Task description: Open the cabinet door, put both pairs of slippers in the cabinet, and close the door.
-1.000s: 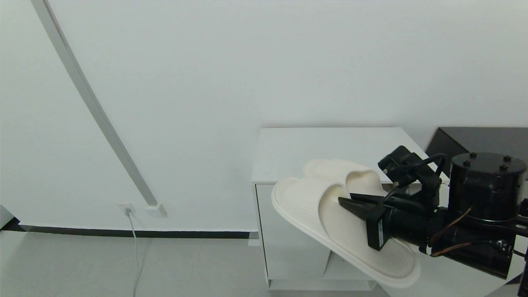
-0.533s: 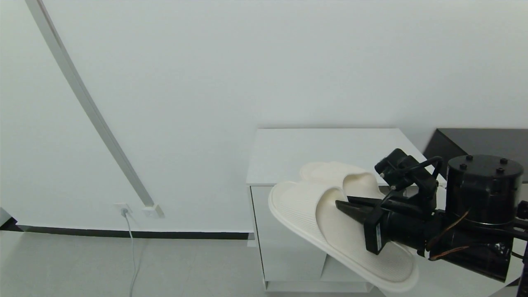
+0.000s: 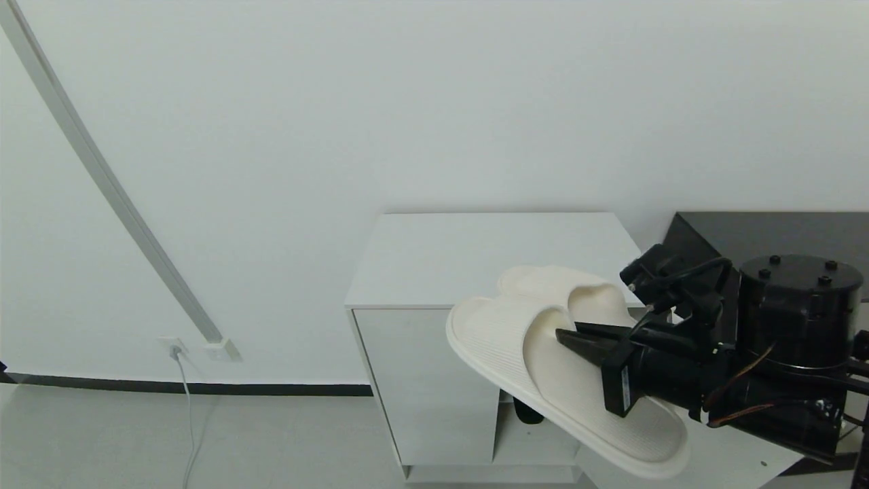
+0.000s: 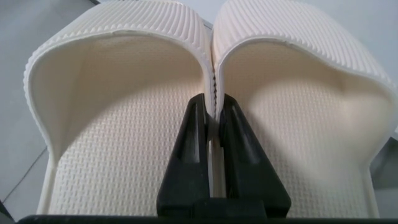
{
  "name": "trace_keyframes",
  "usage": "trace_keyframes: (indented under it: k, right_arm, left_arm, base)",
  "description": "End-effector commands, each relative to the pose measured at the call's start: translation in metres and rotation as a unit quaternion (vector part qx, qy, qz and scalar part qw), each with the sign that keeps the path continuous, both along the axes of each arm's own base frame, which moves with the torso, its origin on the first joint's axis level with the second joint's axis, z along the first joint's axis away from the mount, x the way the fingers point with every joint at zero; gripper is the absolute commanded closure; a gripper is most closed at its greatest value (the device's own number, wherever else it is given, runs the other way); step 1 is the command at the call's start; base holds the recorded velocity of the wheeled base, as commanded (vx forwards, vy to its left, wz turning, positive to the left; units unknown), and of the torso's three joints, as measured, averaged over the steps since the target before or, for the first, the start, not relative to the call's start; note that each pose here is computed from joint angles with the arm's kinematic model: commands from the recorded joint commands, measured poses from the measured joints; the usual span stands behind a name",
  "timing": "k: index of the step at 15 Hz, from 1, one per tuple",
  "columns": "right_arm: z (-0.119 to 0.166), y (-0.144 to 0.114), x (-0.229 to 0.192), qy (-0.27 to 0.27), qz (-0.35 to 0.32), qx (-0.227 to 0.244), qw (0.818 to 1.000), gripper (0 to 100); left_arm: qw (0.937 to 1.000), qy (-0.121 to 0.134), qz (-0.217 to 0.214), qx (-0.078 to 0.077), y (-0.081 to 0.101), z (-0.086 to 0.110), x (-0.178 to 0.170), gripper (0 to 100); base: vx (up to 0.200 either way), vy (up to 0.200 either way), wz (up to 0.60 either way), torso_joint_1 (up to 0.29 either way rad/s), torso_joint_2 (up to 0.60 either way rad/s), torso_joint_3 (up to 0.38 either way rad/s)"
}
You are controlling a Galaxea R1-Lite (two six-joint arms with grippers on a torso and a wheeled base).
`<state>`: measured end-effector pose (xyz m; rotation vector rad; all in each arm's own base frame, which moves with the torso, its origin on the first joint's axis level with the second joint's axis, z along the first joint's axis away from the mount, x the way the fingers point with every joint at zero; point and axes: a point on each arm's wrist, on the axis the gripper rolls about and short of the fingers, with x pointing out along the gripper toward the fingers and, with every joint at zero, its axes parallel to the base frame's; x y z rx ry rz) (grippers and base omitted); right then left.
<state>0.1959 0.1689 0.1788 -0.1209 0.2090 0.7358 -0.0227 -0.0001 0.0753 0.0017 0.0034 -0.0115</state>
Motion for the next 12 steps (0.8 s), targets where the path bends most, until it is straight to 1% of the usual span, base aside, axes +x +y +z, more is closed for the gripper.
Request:
trace_keyframes:
  k: [1,5,12]
  right_arm:
    - [-0.0007,0.0002,0.0005,0.001,0.0,-0.002,1.0,100]
    - [-0.0003,0.0003,0.0007,0.0,-0.003,-0.001,1.0,100]
    - [-0.0019,-0.0002,0.0001,0.003,-0.003,-0.003,1.0,100]
  left_arm:
    - [1.0,0.001,0.0,0.0,0.0,0.0,0.0001,100]
    - [1.0,0.001,0.0,-0.001,0.0,0.0,0.0001,100]
    - [1.0,0.001,0.0,0.0,0.0,0.0,0.0001,100]
  base:
    - [0.0,-0.2,0.0,0.002,0.0,0.002]
    - [0.0,-0.2,0.0,0.001,0.0,0.0]
    - [0.0,0.0,0.0,0.0,0.0,0.0]
